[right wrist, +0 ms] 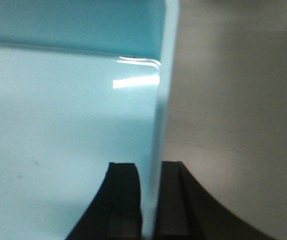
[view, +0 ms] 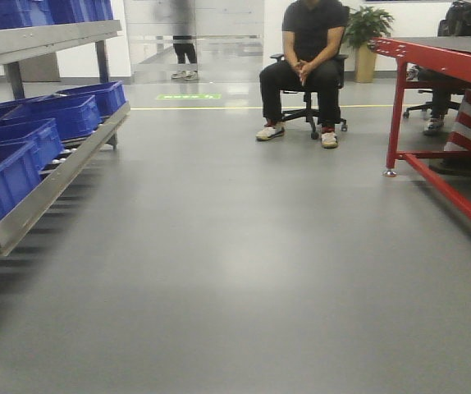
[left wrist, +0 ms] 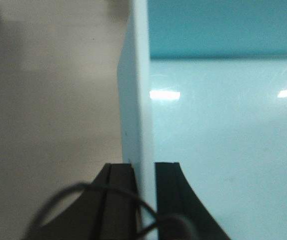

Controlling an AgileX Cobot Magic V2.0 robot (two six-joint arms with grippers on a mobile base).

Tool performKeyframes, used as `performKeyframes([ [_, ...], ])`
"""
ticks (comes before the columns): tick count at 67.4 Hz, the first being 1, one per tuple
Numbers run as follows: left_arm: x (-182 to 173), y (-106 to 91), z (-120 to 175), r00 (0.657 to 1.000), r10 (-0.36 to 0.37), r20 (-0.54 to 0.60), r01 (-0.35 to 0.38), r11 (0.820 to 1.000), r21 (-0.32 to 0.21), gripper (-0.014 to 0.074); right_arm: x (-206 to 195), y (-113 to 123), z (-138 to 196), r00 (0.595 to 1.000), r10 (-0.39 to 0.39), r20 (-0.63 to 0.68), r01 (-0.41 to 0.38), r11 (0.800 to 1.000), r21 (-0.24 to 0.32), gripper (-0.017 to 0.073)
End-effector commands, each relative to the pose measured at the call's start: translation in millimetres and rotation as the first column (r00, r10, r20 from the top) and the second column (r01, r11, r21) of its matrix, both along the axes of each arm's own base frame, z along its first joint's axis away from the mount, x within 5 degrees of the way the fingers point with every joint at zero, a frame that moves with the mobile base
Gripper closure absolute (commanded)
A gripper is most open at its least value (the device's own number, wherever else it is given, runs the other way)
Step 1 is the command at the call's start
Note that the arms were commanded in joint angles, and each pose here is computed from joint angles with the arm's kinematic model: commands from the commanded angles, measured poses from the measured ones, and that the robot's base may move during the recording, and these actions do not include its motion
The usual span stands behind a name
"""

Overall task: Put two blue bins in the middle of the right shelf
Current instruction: 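Hold the bin with both grippers while driving along the aisle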

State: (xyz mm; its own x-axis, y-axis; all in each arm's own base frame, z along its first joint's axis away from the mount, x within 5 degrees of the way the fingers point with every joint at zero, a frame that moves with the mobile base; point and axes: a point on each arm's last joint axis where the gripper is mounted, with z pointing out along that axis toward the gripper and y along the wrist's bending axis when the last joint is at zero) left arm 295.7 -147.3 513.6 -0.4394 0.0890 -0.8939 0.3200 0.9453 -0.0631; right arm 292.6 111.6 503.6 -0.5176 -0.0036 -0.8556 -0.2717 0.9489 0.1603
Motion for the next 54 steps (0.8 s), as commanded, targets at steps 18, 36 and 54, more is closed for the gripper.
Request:
performKeyframes([
  [18,-5.4,-3.1,9.9,0.999,-0.032,0.04,0.034,0.997,-0.064,0.0704,-0.5,-0.9,10.0,0.997,0.001,0.081,-0.003,1.0,0.02,0.0713],
  [36,-5.4,-3.1,9.9,0.999,-0.032,0.04,0.034,0.997,-0.064,0.0704,-0.5,-0.9,10.0,0.997,0.001,0.081,-0.003,1.0,0.02,0.0713],
  [54,-5.4,-3.1,9.9,0.999,-0.032,0.04,0.034,0.997,-0.064,0.0704,-0.5,-0.9,10.0,0.997,0.001,0.081,-0.003,1.0,0.02,0.0713],
])
